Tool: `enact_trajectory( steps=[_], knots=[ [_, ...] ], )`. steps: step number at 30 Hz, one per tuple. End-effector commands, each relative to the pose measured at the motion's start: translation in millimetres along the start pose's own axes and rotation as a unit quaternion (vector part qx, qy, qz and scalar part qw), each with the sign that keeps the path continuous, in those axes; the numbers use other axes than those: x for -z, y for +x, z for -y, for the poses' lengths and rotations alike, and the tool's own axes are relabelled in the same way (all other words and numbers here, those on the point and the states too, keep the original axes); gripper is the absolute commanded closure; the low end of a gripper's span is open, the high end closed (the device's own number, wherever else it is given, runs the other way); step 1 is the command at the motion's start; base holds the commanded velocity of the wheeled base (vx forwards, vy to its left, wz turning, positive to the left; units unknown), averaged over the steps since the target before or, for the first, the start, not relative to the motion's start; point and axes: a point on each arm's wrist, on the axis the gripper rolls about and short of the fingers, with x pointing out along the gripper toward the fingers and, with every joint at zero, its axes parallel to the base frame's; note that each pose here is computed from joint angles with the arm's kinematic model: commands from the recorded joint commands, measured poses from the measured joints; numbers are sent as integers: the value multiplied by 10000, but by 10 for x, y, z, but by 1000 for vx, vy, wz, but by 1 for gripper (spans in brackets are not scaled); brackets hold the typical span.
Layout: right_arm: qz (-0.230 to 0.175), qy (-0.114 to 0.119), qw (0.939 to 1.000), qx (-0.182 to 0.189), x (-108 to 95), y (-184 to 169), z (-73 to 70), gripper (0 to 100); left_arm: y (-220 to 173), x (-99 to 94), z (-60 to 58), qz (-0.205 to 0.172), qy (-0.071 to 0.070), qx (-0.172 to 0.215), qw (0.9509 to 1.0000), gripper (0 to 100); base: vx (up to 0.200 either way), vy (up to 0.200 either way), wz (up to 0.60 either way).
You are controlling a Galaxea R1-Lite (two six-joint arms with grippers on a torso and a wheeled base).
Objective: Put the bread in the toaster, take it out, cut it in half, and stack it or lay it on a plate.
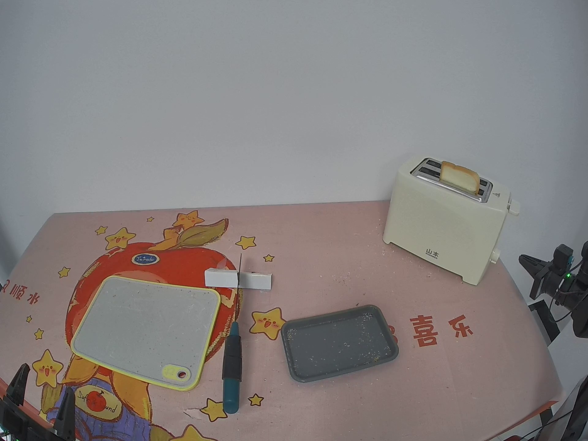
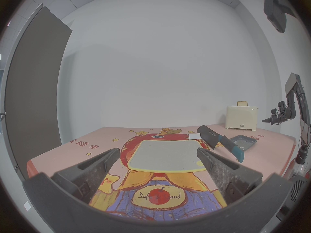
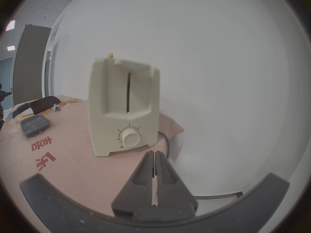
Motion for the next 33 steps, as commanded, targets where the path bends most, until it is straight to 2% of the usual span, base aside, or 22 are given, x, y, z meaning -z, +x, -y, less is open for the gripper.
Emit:
enact_trajectory(
  steps=[1,9,13,18,24,28,33],
  knots=[
    [-162,107,9997,-153,113,95,-34,100,4,47,0,-30,2,-2,10000,0,0,0,0],
    [-137,58,9997,-195,86,119,-67,100,4,47,0,-30,2,-2,10000,0,0,0,0],
    [-147,34,9994,-323,70,160,-148,100,4,47,0,-30,2,-2,10000,0,0,0,0],
    [-269,36,9996,-104,71,201,-183,100,4,47,0,-30,2,-2,10000,0,0,0,0],
    [-343,71,9992,-192,111,255,-225,100,4,47,0,-30,2,-2,10000,0,0,0,0],
    [-340,106,9991,-248,104,270,-255,100,4,47,0,-30,2,-2,10000,0,0,0,0],
    [-192,41,9995,-232,85,296,-258,100,4,47,0,-30,2,-2,10000,0,0,0,0]
  ],
)
